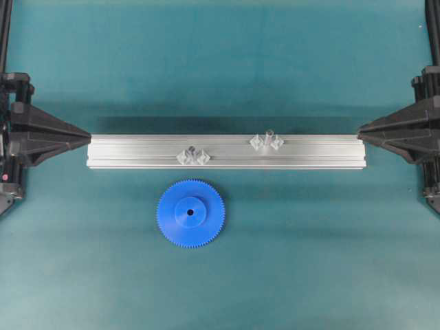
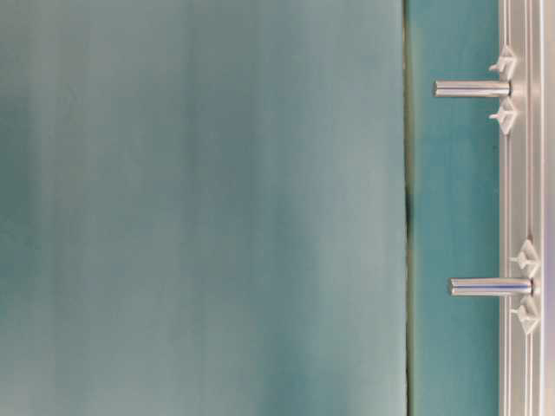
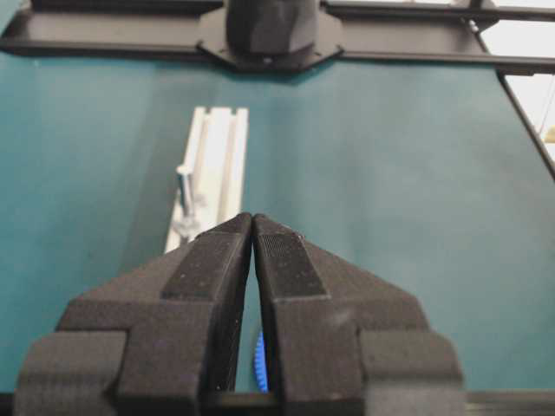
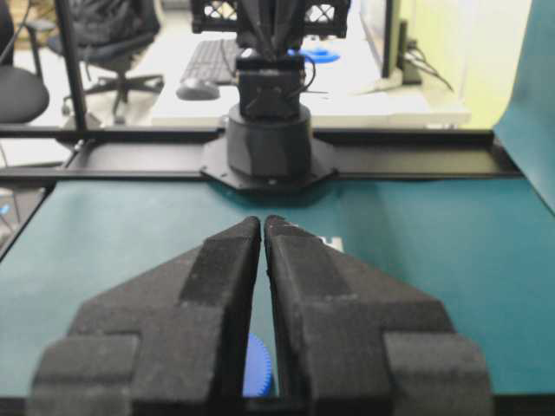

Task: Find the location of the shaft and insert the large gear.
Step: 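Move the left gripper over the large blue gear's hub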

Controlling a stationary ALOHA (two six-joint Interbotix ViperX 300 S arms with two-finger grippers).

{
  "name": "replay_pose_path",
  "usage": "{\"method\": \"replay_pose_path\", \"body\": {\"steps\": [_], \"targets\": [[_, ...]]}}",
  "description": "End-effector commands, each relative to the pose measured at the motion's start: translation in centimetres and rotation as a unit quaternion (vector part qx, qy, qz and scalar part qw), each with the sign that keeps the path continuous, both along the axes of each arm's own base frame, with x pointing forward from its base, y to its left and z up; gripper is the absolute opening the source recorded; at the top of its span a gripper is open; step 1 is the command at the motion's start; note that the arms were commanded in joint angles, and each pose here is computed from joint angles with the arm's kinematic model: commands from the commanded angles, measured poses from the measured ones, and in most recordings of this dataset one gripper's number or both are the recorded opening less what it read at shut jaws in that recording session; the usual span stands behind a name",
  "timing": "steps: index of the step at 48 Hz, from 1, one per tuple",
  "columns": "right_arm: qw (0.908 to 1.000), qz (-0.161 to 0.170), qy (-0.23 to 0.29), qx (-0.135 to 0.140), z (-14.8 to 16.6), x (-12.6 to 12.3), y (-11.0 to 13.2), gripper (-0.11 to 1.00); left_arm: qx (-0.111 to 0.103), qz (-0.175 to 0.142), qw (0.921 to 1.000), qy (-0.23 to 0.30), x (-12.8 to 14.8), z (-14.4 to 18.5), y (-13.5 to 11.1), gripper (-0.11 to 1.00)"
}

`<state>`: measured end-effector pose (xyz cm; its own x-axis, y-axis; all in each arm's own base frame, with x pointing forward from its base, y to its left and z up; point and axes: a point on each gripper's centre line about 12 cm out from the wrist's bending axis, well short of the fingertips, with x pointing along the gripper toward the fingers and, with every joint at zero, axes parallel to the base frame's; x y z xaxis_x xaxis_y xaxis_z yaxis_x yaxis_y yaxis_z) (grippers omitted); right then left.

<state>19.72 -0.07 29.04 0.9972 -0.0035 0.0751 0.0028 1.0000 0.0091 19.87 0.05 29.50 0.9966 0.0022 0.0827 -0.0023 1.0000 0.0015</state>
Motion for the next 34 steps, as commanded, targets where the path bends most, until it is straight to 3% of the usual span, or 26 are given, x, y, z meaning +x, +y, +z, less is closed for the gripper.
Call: {"method": "replay_pose_path", "body": {"steps": [1, 5, 7, 15, 25, 34], "targets": [[1.0, -0.008, 0.0, 0.0, 0.3, 0.3, -0.3, 0.16, -0.015, -0.008, 0.9998, -0.007, 0.3, 1.1, -0.2, 0.11], [0.9995, -0.017, 0.02, 0.017, 0.0, 0.2, -0.7, 0.23, -0.028, -0.009, 0.9995, 0.01, 0.5, 1.1, -0.3, 0.02], [0.9989, -0.019, 0.037, 0.023, -0.2, 0.2, -0.7, 0.17, -0.029, -0.01, 0.9994, 0.017, 0.7, 1.3, -0.3, -0.01], [0.9946, -0.023, 0.095, 0.035, -0.2, 0.3, -0.9, 0.05, -0.026, -0.012, 0.9987, 0.043, 1.5, 1.9, -0.4, -0.01], [0.9873, -0.026, 0.153, 0.037, -0.6, 0.4, -1.0, 0.04, -0.024, -0.03, 0.9948, 0.094, 4.0, 1.7, -1.4, -0.01], [0.978, -0.027, 0.203, 0.039, -1.4, 0.5, -1.0, 0.04, -0.021, -0.037, 0.9858, 0.163, 6.5, -0.2, -2.1, -0.01]]}}
